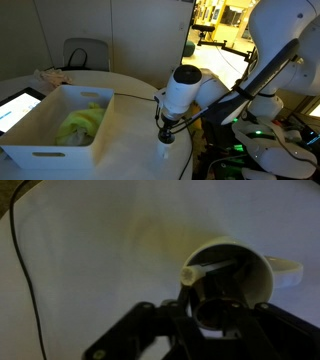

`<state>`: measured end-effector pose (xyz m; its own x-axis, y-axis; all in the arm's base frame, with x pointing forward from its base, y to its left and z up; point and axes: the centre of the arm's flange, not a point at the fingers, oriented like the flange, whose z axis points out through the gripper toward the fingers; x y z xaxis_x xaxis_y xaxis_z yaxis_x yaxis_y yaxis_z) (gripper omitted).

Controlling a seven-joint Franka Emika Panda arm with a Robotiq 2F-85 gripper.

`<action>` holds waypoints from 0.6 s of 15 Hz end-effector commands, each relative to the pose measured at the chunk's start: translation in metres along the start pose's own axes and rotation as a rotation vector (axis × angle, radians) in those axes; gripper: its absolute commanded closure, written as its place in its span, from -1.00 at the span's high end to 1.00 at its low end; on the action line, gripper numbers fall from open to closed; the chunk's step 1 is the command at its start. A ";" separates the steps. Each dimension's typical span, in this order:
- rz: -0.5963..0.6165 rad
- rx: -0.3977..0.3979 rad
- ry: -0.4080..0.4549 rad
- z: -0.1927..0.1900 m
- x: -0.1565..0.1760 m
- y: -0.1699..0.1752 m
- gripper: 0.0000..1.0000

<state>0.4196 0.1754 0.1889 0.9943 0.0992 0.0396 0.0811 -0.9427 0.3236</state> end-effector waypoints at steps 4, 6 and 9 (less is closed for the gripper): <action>-0.029 0.009 0.005 -0.007 -0.003 -0.002 0.42; -0.031 0.005 0.014 -0.012 -0.005 -0.001 0.72; -0.031 0.000 0.042 -0.034 -0.006 0.005 1.00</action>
<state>0.4164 0.1790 0.1899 0.9883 0.1448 0.0477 0.1209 -0.9349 0.3336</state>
